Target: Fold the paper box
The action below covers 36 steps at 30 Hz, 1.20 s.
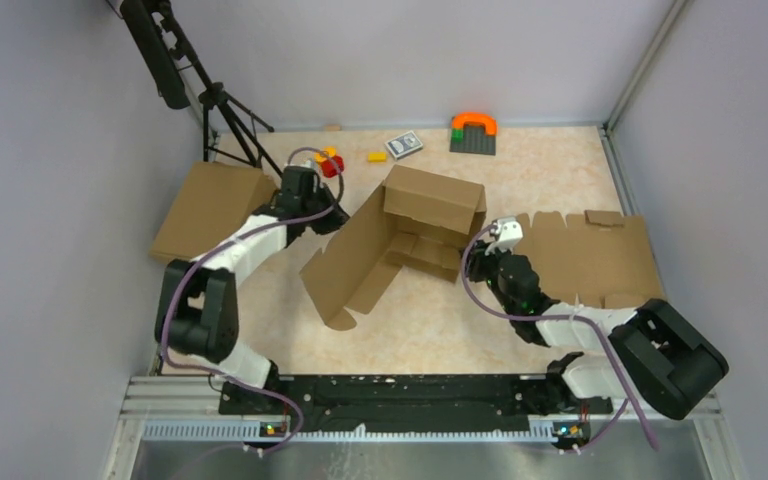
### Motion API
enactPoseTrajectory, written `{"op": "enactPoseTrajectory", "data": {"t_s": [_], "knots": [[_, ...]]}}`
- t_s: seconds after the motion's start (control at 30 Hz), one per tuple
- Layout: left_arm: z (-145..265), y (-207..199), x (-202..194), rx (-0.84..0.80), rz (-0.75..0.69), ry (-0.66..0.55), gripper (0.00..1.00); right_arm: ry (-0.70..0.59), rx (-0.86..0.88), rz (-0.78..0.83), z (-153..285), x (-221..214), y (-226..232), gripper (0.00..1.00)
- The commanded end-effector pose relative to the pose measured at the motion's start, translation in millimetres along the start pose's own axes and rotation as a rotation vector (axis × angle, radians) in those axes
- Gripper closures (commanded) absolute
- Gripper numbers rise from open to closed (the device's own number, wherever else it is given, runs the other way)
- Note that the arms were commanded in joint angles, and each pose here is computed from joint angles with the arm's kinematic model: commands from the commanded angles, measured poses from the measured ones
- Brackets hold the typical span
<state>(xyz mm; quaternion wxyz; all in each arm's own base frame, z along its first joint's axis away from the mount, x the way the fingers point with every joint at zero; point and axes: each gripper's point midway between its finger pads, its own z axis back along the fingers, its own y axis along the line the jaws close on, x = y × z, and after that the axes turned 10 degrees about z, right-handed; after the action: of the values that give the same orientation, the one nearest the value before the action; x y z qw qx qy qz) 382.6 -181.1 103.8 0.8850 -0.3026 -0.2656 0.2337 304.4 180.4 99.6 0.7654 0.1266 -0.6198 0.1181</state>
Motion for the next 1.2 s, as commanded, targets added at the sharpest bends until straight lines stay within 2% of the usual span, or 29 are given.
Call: {"op": "enactPoseTrajectory", "data": {"t_s": [0.0, 0.07, 0.17, 0.33, 0.43, 0.63, 0.73, 0.9, 0.97, 1.17], "knots": [[53.5, 13.1, 19.9, 0.018, -0.041, -0.093, 0.80, -0.041, 0.025, -0.008, -4.5, 15.3, 9.4, 0.60], [75.4, 18.3, 21.6, 0.029, -0.054, -0.123, 0.73, -0.039, 0.027, 0.006, -2.6, 15.9, 8.8, 0.49], [104.8, 18.8, 15.5, 0.037, -0.089, -0.133, 0.63, -0.024, 0.041, 0.035, 1.4, 21.0, 9.7, 0.41], [150.0, 9.0, 7.1, -0.003, -0.132, -0.173, 0.33, -0.026, 0.091, 0.049, 13.5, 33.1, 15.5, 0.36], [168.9, 0.7, 6.2, -0.045, -0.149, -0.211, 0.25, -0.031, 0.110, 0.045, 22.7, 40.0, 17.0, 0.32], [192.1, -12.1, 7.4, -0.075, -0.179, -0.233, 0.21, 0.014, 0.115, 0.055, 44.2, 39.9, 12.2, 0.31], [201.7, -17.9, 8.7, -0.082, -0.192, -0.238, 0.19, 0.017, 0.140, 0.028, 58.6, 50.3, 14.7, 0.22], [222.5, -27.4, 13.6, -0.090, -0.224, -0.270, 0.14, 0.020, 0.079, -0.061, 79.6, 96.9, 6.2, 0.17], [229.9, -32.5, 14.0, -0.104, -0.238, -0.276, 0.12, 0.036, 0.091, -0.061, 86.6, 114.1, 8.5, 0.11], [236.6, -42.6, 6.3, -0.154, -0.301, -0.238, 0.09, 0.029, 0.122, -0.054, 95.6, 152.1, 15.0, 0.08]]}}
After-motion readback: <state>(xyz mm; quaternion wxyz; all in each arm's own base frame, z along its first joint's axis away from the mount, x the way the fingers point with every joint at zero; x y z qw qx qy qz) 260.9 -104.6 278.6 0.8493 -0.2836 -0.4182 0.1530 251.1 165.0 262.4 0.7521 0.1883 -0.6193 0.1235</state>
